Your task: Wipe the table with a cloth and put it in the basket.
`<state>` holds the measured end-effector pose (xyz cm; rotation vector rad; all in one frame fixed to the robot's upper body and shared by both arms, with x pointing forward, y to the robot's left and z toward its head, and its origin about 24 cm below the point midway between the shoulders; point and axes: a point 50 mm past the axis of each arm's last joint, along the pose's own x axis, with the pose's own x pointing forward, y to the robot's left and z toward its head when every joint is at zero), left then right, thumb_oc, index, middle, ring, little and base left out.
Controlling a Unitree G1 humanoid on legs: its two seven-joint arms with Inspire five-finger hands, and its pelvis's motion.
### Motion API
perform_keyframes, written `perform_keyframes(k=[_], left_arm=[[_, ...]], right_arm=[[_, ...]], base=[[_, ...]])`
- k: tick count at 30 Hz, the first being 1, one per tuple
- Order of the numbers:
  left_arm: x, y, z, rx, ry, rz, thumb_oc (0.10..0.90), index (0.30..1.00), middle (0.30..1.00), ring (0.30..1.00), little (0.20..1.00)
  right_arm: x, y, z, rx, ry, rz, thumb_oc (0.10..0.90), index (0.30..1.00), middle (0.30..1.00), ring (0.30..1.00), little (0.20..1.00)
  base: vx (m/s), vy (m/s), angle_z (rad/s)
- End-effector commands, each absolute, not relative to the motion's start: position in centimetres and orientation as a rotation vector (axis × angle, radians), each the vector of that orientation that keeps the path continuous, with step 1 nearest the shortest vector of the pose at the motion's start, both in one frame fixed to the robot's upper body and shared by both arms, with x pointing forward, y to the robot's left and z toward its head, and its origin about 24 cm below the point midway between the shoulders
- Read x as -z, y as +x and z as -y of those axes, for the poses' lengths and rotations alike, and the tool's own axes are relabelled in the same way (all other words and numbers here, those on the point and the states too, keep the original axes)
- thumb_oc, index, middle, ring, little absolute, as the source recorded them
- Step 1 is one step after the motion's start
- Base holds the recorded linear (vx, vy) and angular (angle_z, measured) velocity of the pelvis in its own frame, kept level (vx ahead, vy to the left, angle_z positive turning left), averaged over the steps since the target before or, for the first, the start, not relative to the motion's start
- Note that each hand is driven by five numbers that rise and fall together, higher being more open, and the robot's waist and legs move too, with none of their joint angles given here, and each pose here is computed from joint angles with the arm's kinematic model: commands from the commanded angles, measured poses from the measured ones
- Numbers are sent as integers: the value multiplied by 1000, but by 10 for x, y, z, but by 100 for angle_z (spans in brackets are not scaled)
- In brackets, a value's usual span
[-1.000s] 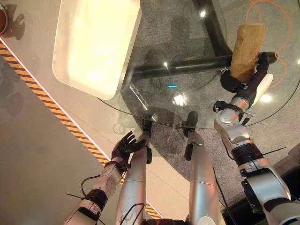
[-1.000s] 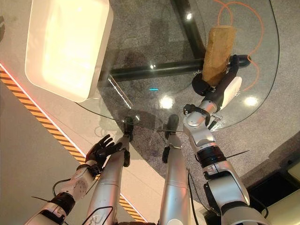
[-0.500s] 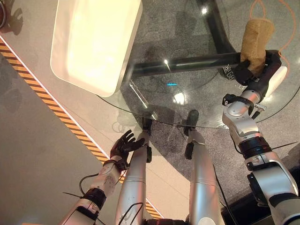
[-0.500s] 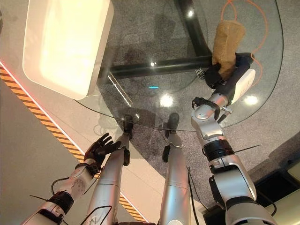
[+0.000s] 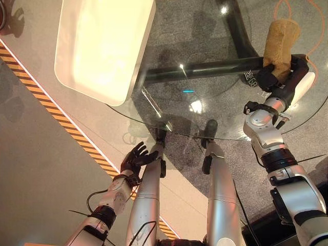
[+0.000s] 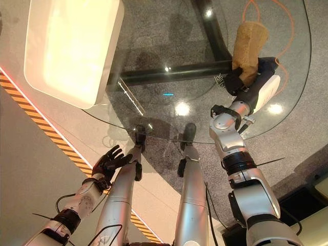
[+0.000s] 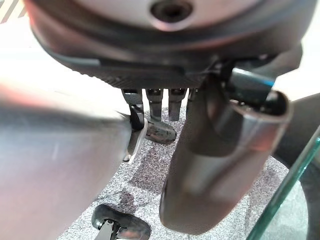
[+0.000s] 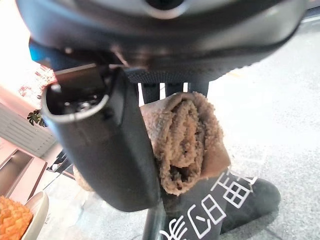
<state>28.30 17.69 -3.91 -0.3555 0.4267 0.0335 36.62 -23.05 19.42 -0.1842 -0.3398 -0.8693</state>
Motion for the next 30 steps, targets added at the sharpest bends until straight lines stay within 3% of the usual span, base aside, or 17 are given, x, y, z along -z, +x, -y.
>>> perform_keyframes(k=[1,13,30], left_arm=[[59,261,-139,50,-449,-523,800,900,900,900,900],[56,262,-133,66,-448,-501,800,900,900,900,900],[53,264,-110,100,-470,-504,800,900,900,900,900]], right_arm=[[-207,356,230,819,-252,450,100,300,300,300,200],[-200,357,159,366,-406,511,100,300,300,300,200],[-178,341,77,-15,-494,529,100,300,300,300,200]], base=[[0,0,0],[-3,11,0],[4,36,2]])
